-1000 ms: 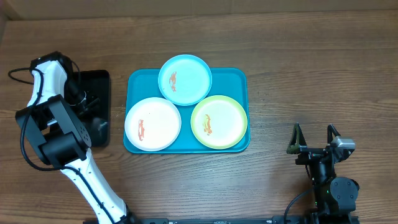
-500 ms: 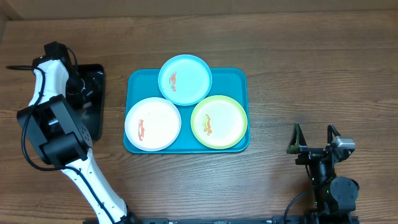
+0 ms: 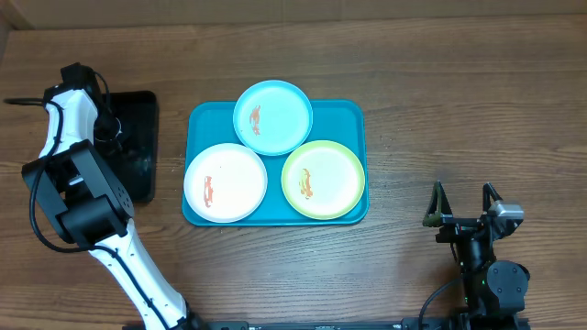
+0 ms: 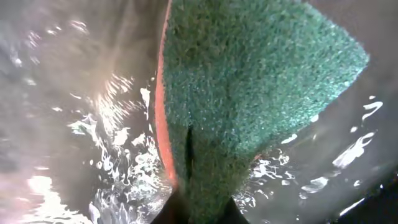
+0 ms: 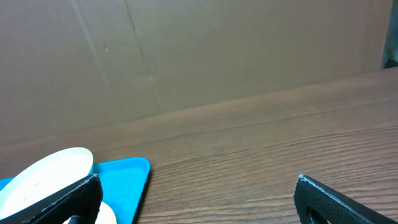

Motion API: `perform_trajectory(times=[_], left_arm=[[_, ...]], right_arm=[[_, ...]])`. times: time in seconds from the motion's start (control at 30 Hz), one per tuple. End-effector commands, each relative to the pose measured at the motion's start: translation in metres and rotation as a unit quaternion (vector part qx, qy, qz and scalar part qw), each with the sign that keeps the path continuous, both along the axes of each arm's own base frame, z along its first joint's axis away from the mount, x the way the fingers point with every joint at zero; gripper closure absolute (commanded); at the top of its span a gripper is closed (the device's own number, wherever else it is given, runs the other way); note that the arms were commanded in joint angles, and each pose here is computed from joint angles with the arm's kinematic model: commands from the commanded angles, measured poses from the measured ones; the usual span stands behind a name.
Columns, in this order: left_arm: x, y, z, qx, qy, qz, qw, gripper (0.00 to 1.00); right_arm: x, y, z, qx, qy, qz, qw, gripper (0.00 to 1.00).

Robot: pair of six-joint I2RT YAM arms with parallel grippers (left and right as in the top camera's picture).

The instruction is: Clean dirty plates on tray and stack at the side

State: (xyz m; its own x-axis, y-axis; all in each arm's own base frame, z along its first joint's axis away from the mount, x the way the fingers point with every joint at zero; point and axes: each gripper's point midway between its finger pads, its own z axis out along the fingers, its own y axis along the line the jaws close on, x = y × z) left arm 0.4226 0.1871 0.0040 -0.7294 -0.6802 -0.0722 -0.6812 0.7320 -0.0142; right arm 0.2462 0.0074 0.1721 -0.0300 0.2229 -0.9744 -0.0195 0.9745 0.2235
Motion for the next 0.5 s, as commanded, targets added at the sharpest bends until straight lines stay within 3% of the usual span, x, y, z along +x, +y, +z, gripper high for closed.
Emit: perform_trajectory(times=[0.0, 0.03, 0.13, 0.17, 0.27, 0.47], left_arm=[[-0.002, -0.013, -0.011, -0.03, 0.008, -0.004, 0.999, 0.96], [-0.002, -0.015, -0.011, -0.033, 0.007, -0.005, 0.999, 0.88], [-0.002, -0.015, -0.011, -0.033, 0.007, -0.005, 0.999, 0.16], [-0.001, -0.015, -0.011, -0.032, 0.006, -0.005, 0.999, 0.06], [0.003, -0.01, -0.01, -0.024, -0.003, -0.005, 1.0, 0.0], [0.011, 0.014, -0.009, 0.04, -0.012, 0.0, 0.999, 0.0]], right_arm=[[0.0, -0.002, -0.002, -0.004, -0.002, -0.005, 1.0, 0.0], [0.0, -0.002, -0.002, -0.004, -0.002, -0.005, 1.0, 0.0], [0.0, -0.002, -0.002, -0.004, -0.002, -0.005, 1.0, 0.0], [0.0, -0.002, -0.002, -0.004, -0.002, -0.005, 1.0, 0.0], [0.0, -0.002, -0.002, -0.004, -0.002, -0.005, 1.0, 0.0], [0.0, -0.002, -0.002, -0.004, -0.002, -0.005, 1.0, 0.0]])
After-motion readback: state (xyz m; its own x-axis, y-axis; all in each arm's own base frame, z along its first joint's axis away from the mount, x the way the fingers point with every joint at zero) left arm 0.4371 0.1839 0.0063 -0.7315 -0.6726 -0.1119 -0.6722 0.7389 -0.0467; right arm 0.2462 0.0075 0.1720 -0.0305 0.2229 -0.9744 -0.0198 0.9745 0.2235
